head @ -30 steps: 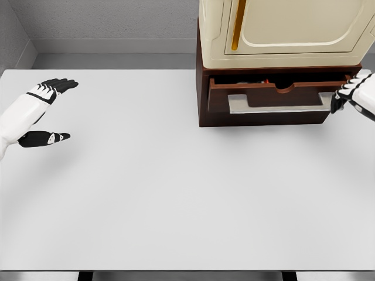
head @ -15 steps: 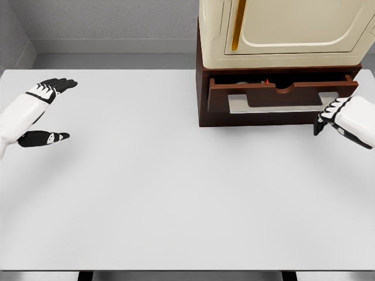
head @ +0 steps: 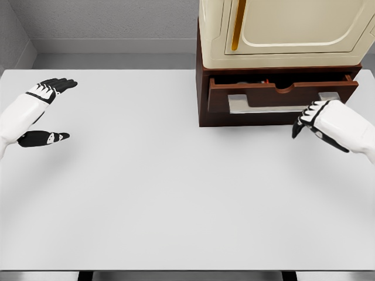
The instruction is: Put the switch into the drawer with left arm, and close the drawer with right arm
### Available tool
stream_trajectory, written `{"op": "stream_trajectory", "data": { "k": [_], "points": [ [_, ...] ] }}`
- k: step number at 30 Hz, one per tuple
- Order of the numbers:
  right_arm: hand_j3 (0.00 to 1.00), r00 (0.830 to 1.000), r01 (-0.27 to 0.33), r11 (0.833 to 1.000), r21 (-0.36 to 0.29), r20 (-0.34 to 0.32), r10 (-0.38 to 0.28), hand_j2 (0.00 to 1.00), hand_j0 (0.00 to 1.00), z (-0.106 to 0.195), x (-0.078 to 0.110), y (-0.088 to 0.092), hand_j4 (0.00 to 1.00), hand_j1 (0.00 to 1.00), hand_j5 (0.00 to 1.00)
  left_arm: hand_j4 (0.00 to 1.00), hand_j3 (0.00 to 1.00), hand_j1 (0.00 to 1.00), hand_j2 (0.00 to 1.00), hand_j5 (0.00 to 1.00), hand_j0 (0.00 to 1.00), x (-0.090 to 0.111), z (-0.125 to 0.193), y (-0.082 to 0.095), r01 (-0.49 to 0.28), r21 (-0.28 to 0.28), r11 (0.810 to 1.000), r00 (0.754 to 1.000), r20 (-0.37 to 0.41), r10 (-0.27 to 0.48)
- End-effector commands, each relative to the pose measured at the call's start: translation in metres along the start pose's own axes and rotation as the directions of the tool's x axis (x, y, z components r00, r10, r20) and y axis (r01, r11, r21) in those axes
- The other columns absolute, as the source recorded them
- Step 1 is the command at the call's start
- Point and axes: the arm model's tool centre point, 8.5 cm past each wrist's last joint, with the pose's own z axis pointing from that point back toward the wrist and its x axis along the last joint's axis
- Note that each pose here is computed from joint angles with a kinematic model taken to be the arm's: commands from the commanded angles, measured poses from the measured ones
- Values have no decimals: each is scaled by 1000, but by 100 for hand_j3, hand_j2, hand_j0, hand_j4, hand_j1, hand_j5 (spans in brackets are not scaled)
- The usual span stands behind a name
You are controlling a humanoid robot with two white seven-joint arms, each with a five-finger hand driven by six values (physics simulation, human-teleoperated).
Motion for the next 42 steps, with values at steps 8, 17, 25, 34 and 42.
{"op": "stream_trajectory", "data": {
  "k": [8, 17, 25, 34, 42],
  "points": [
    [29, 1000, -2, 1000, 0, -23, 2, 29, 29, -7, -12, 5, 29, 29, 29, 100, 100, 100, 100, 100, 100, 0, 0, 0, -7, 6, 1000, 1000, 1, 7],
    [29, 999, -33, 999, -21, -34, 32, 29, 29, -18, -22, 0, 29, 29, 29, 100, 100, 100, 100, 100, 100, 0, 0, 0, -7, 6, 1000, 1000, 1, 7],
    [29, 999, -29, 999, -23, -45, 28, 29, 29, -25, -29, 4, 29, 29, 29, 100, 100, 100, 100, 100, 100, 0, 0, 0, -7, 6, 1000, 1000, 1, 7],
    [29, 998, -45, 999, -21, -48, 43, 29, 29, -27, -33, 0, 29, 29, 29, 100, 100, 100, 100, 100, 100, 0, 0, 0, -7, 5, 1000, 1000, 1, 7],
    [29, 997, -53, 998, -21, -52, 52, 29, 29, -25, -34, -4, 29, 29, 29, 100, 100, 100, 100, 100, 100, 0, 1, -1, -9, 0, 1000, 1000, 0, 9]
  ]
}}
